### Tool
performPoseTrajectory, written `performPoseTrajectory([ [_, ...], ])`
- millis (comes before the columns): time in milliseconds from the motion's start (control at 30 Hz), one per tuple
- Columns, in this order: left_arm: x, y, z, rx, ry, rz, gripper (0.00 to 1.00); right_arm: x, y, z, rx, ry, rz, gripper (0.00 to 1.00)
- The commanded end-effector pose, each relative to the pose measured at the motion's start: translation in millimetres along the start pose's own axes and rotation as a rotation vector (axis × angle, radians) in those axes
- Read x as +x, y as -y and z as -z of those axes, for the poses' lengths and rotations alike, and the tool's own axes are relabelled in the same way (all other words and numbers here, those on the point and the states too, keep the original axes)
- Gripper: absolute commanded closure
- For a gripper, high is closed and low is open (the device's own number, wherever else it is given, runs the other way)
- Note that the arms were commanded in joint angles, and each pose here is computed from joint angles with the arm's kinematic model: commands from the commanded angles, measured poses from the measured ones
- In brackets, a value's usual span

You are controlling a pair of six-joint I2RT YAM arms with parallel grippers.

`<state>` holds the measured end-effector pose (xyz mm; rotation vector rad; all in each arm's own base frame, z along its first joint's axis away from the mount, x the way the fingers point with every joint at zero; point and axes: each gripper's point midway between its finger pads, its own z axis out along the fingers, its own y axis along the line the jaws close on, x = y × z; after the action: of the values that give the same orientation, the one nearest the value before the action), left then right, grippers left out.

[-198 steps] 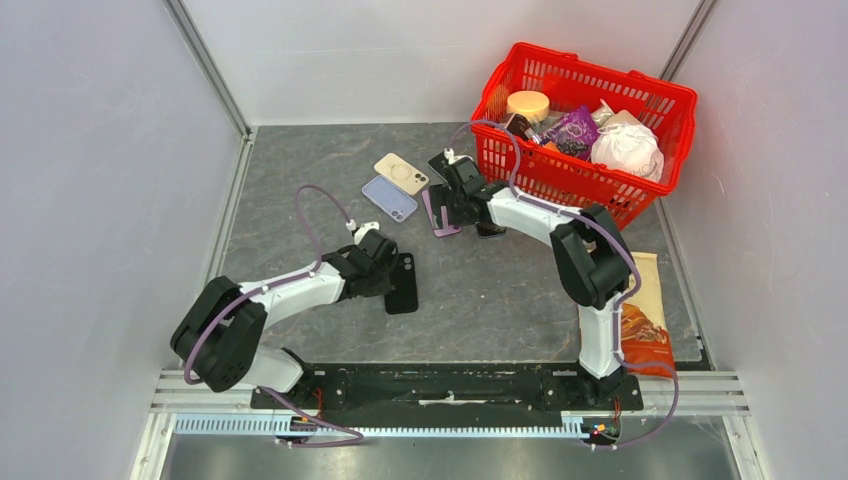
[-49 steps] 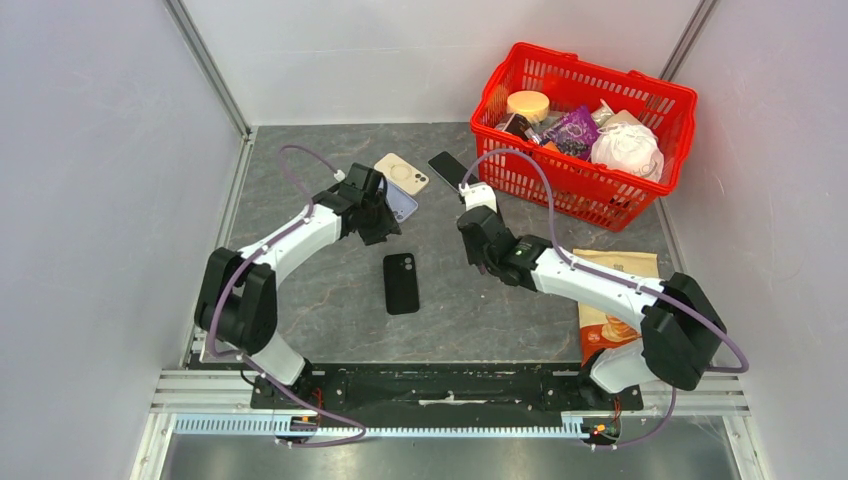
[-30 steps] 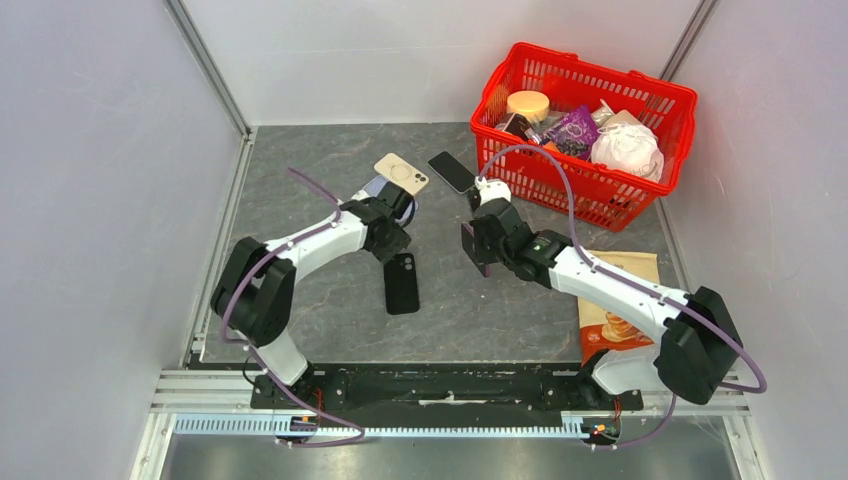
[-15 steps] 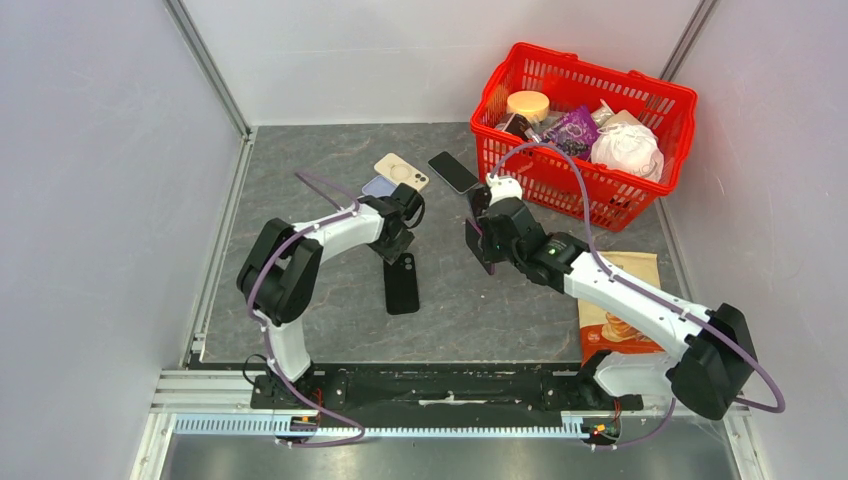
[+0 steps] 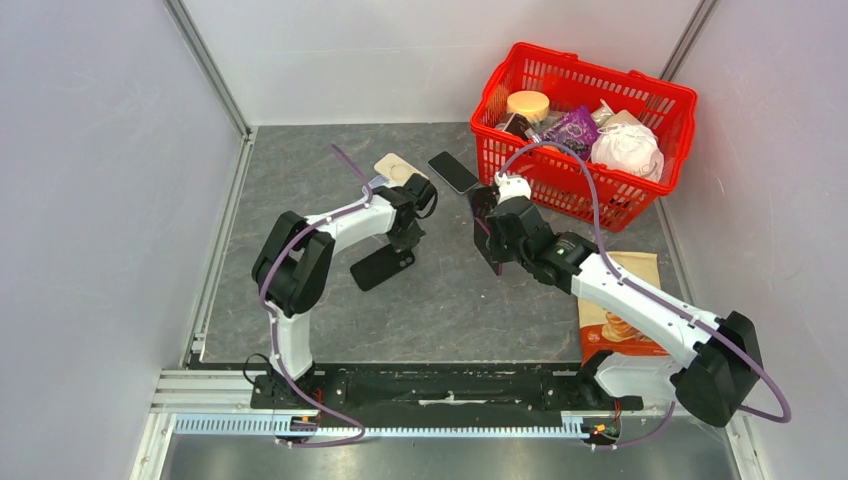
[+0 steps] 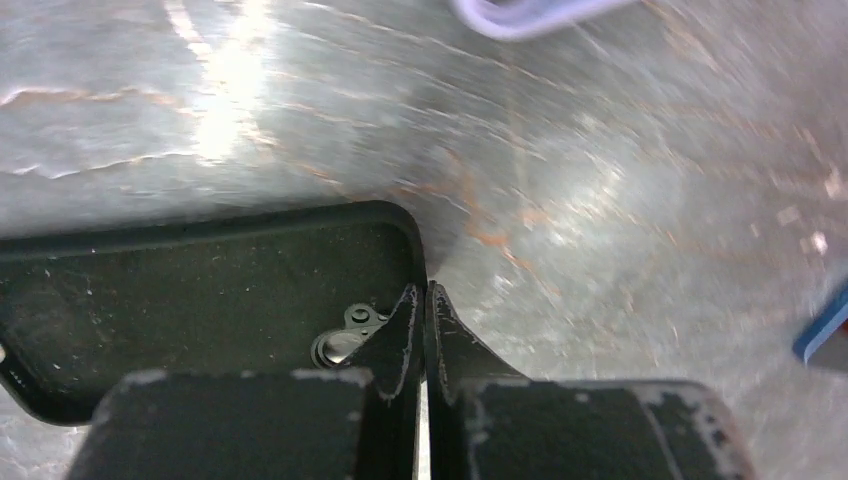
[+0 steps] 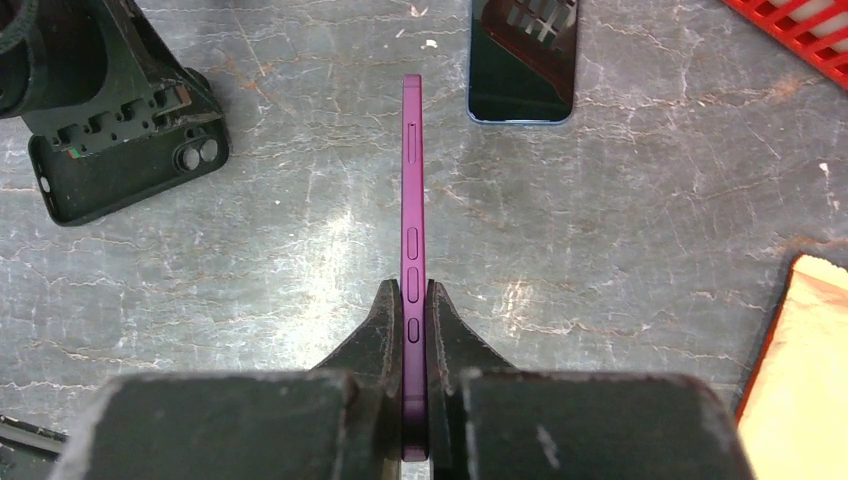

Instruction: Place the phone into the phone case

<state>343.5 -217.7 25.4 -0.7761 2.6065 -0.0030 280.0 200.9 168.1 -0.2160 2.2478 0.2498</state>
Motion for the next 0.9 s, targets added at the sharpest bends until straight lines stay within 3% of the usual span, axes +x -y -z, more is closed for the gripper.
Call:
performPoseTrajectory([
  [0, 11.2, 43.0, 28.8, 0.22, -0.022, -0.359, 0.98, -25.3, 3.2, 13.2, -0.002, 0.071, -0.037, 1.0],
  [233, 65.0, 47.6, 59.0, 0.351, -0.097, -0.566, 0.93, -11.6, 1.9, 15.3, -0.038, 0.015, -0.064, 1.0],
  [367, 94.5, 50.0, 65.8, 0.417, -0.155, -0.59, 0.89, -2.8, 2.5, 17.2, -0.05, -0.017, -0.086, 1.0],
  [467, 103.3, 53.9, 76.2, 0.487, -0.183, -0.584, 0.79, 2.9, 6.5, 17.6, -0.037, -0.041, -0.091, 1.0],
  [533, 98.9, 54.1, 85.5, 0.511, -0.165, -0.59, 0.63, 6.4, 8.9, 18.7, -0.03, -0.058, -0.092, 1.0],
  [633, 87.0, 49.4, 99.1, 0.522, -0.119, -0.586, 0.48, 6.9, 7.5, 21.3, -0.046, -0.073, -0.11, 1.0],
  [733, 58.2, 35.2, 106.6, 0.463, -0.015, -0.534, 0.47, 3.8, -1.7, 22.5, -0.093, -0.088, -0.141, 1.0],
  [867, 0.5, -1.6, 97.7, 0.373, 0.093, -0.35, 0.5, -4.8, -27.4, 20.3, -0.199, -0.116, -0.183, 1.0],
])
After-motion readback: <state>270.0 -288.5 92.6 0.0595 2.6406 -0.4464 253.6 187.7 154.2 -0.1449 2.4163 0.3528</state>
